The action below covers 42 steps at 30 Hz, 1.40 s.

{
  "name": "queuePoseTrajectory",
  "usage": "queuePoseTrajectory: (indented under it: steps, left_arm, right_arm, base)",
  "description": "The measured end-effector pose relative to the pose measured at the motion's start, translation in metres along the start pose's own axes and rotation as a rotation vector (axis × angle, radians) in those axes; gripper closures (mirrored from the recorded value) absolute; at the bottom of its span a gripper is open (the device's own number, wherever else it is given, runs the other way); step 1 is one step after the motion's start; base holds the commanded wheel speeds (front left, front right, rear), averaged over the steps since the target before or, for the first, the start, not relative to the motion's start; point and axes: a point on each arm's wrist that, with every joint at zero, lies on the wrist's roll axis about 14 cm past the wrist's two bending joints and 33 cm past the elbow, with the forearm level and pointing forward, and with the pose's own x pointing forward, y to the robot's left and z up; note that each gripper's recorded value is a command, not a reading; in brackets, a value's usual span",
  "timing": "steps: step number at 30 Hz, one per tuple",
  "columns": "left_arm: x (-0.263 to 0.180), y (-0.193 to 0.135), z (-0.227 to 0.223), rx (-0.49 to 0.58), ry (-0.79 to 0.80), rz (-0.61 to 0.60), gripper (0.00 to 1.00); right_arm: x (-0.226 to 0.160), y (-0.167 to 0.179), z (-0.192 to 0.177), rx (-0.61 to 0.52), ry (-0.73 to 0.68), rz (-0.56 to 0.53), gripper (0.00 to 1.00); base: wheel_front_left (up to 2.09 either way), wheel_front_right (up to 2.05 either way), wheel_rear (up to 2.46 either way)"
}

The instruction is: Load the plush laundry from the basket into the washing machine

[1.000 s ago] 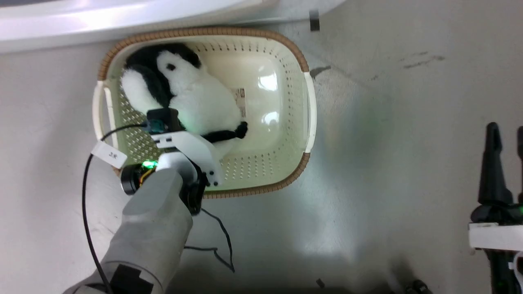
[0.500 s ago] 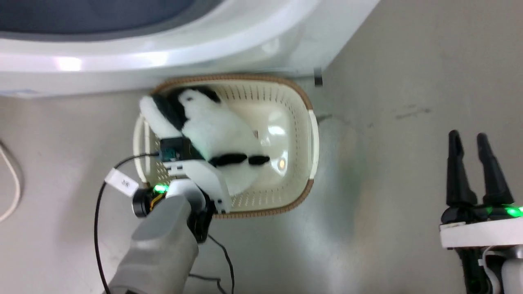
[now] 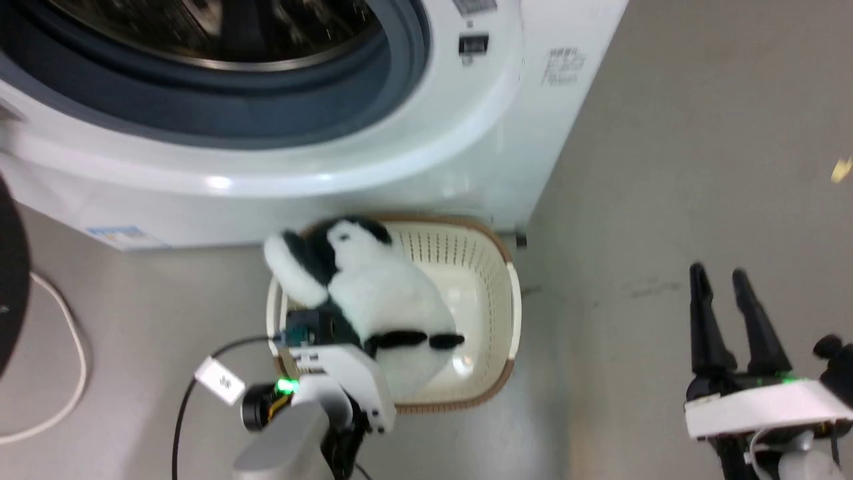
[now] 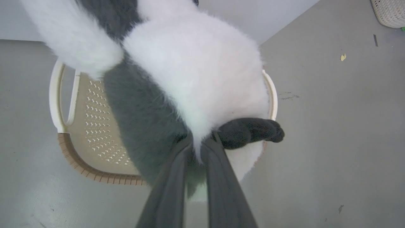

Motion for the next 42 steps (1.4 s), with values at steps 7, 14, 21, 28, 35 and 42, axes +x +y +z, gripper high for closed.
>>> queuePoseTrajectory:
  steps: [7,14,21,28,35,42]
  left_arm:
    - [-0.036,-0.011,0.020,-0.001,-0.136,-0.022,1.00]
    - [-0.072,-0.010,0.042,0.011,-0.277,-0.019,1.00]
    - [-0.116,-0.009,0.078,0.093,-0.469,-0.010,1.00]
    - [-0.147,-0.009,0.115,0.167,-0.623,0.008,1.00]
    - [-0.159,-0.009,0.146,0.213,-0.719,0.036,1.00]
    - [-0.150,-0.013,0.193,0.282,-0.799,0.042,1.00]
  right_arm:
    - [-0.024,0.014,0.015,0.006,-0.030,0.025,0.00]
    - [-0.043,0.030,0.029,0.012,-0.066,0.065,0.00]
    - [-0.061,0.043,0.039,0.022,-0.101,0.099,0.00]
    - [-0.066,0.048,0.041,0.026,-0.109,0.115,0.00]
    - [-0.064,0.042,0.038,0.028,-0.102,0.097,0.00]
    - [-0.051,0.033,0.040,0.031,-0.106,0.071,0.00]
  base:
    - [0.00,0.00,0.00]
    - [0.00,0.00,0.00]
    - [0.00,0.00,0.00]
    - [0.00,0.00,0.00]
    - [0.00,0.00,0.00]
    - [0.00,0.00,0.00]
